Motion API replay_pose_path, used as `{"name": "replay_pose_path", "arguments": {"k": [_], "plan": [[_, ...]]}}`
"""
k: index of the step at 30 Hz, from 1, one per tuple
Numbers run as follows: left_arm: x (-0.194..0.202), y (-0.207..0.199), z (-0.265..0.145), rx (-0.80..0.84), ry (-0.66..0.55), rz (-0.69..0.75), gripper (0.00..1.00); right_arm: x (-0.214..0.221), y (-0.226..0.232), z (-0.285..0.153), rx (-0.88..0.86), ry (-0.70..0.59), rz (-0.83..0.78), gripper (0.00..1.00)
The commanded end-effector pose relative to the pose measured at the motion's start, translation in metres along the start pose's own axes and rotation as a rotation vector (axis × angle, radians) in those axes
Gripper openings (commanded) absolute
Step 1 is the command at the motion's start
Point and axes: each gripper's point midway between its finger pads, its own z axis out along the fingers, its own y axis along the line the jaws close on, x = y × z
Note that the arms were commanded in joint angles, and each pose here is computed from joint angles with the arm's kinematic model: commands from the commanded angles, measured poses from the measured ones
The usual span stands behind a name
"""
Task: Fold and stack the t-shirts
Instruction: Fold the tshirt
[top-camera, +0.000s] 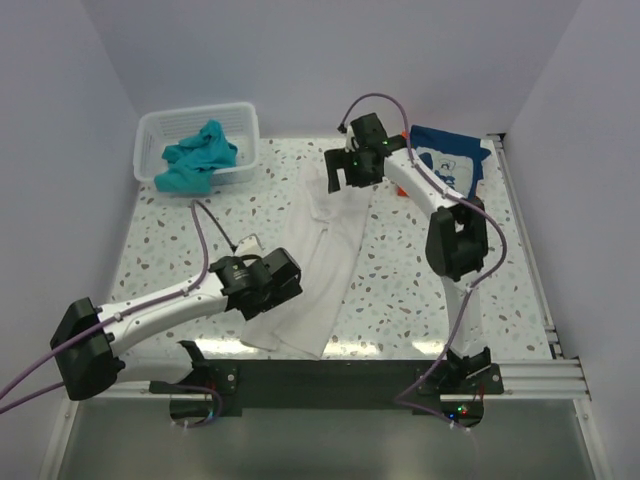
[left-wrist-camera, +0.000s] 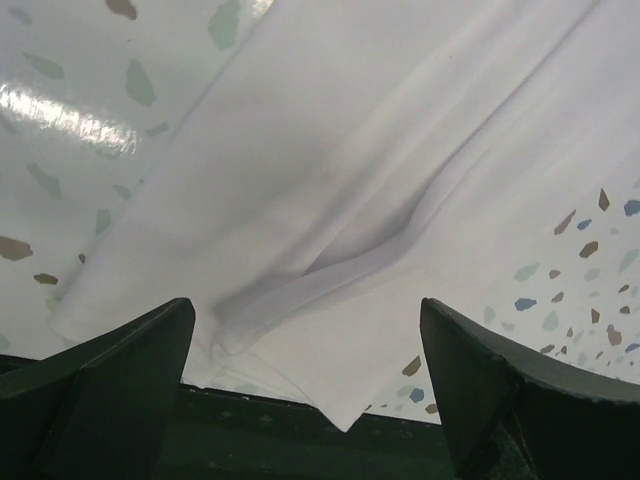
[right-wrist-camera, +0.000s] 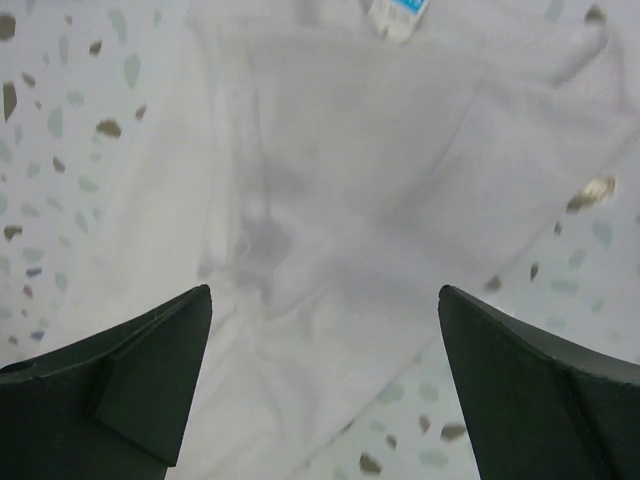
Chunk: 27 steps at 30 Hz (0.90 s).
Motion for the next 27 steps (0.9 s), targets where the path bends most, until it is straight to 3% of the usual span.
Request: {"name": "replay_pose_path", "arguments": {"k": [1,2,3,4,8,17,27], "plan": [[-0.018,-0.032,-0.009,0.126,-0.062,0.188,1.00,0.023,0.021,-0.046,0.030,-0.001,0.106,0.99],[-0.014,-0.040,-0.008,0.166,-0.054,0.240,1.00,0.018,0.034,-0.064,0.006,-0.054,0.137,0.99],[-0.007,-0.063,-0.011,0.275,-0.026,0.280,1.00,0.053,0.033,-0.054,0.014,0.011,0.152,0.99],[-0.001,-0.068,-0.009,0.318,-0.012,0.383,1.00,0.062,0.039,-0.054,0.005,0.011,0.151,0.99],[0.034,-0.080,0.007,0.433,0.101,0.534,1.00,0.107,0.064,-0.047,-0.045,0.062,0.154,0.99],[0.060,-0.053,0.052,0.286,0.195,0.566,1.00,0.132,0.061,-0.005,-0.007,0.174,0.145,0.99],[0.086,-0.074,0.070,0.326,0.301,0.565,1.00,0.118,0.037,0.038,0.004,0.210,0.155,0.99]]}}
